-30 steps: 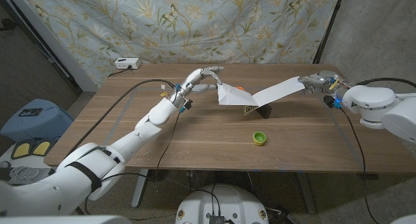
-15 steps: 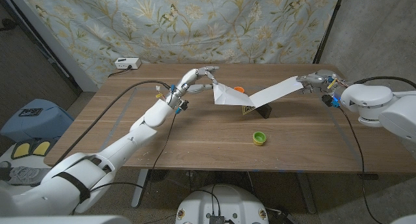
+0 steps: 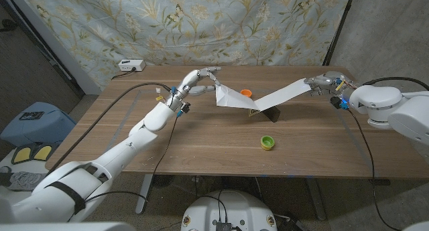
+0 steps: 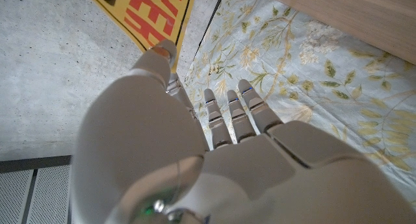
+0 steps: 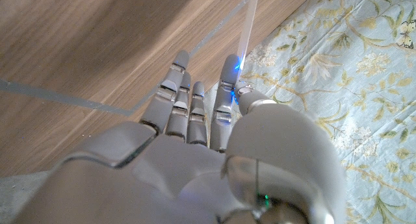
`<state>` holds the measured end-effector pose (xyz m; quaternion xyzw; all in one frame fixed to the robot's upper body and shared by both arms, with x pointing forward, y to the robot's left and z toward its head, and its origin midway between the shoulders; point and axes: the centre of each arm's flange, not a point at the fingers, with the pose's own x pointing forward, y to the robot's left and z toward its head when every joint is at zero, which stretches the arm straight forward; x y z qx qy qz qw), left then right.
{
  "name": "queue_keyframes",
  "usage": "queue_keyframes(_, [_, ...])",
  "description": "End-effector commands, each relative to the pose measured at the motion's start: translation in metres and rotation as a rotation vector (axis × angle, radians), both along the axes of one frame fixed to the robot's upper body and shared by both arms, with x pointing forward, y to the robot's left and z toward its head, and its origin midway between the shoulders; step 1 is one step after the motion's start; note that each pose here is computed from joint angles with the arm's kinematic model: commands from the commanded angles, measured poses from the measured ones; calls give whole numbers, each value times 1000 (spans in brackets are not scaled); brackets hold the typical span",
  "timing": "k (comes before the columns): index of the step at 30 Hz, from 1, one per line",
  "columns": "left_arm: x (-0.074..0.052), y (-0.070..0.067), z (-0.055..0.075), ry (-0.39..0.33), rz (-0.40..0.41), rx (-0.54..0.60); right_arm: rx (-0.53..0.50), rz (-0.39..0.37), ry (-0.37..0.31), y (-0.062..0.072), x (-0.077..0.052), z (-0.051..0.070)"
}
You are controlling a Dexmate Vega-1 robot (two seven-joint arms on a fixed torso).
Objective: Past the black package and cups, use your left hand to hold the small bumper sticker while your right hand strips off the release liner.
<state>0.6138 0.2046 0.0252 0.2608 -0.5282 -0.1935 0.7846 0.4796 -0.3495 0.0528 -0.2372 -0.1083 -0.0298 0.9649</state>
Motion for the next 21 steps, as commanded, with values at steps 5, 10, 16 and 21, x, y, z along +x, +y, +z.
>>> queue_keyframes(5, [-5,16,2,-2,30,-10,-4,-4,13,1,2,-2])
queue_keyframes(10, [-7,19,1,-4,38,-9,-10,-1,16,2,4,-2])
queue_keyframes(16, [-12,23,0,-7,51,-12,-18,3,15,3,5,-1])
queue_keyframes(21, [-17,28,-1,-11,61,-20,-23,7,13,5,5,-1])
